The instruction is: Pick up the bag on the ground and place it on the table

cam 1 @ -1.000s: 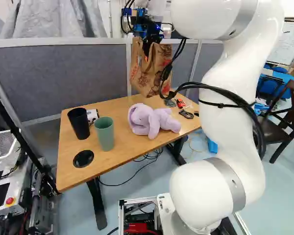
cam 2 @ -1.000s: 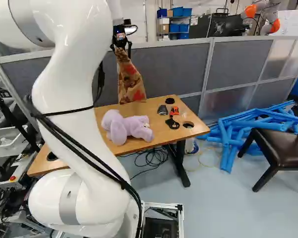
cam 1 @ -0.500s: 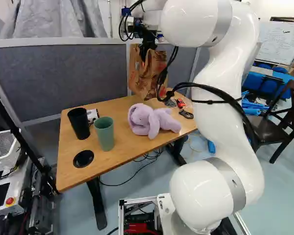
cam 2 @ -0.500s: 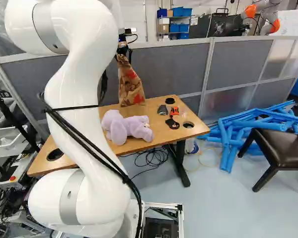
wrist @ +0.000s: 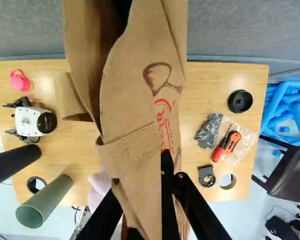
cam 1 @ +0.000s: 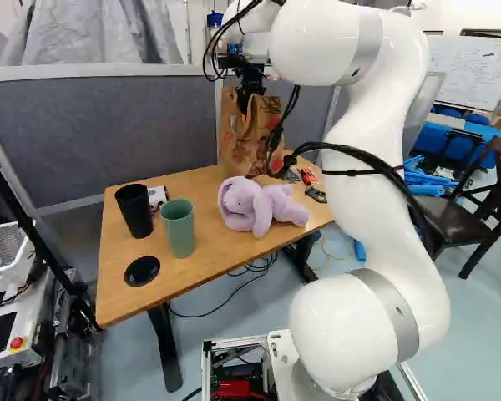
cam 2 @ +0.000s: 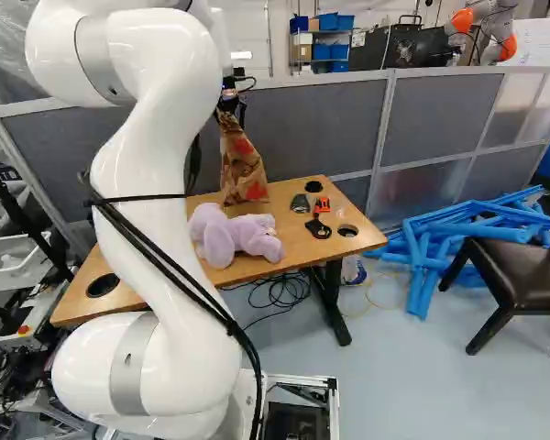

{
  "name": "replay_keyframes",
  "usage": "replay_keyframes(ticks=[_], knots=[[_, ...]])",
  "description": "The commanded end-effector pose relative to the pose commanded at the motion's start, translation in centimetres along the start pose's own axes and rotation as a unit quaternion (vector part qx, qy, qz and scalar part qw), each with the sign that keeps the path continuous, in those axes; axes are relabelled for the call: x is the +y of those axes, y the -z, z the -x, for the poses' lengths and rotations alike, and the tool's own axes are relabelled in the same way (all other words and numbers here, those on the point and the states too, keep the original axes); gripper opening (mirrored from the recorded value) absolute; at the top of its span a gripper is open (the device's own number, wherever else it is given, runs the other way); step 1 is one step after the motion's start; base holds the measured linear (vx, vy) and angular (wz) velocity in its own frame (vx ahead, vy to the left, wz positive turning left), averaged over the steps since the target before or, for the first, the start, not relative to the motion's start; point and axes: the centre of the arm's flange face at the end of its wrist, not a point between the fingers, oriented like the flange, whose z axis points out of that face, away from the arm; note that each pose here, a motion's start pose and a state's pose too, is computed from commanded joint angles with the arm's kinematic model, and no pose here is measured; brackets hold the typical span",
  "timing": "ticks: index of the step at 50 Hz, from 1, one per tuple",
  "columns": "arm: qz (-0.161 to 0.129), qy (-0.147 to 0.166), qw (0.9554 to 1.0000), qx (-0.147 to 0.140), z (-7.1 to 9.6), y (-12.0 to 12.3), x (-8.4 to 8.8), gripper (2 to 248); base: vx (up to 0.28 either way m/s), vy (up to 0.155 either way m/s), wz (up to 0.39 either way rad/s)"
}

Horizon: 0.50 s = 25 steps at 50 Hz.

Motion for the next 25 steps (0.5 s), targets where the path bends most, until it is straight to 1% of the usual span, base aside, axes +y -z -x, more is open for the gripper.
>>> replay_keyframes(ticks=[25], knots=[[0.004,0.000,0.9999,0.014,-1.3,-3.9,0.3,21,0.000,0.000,0.000]])
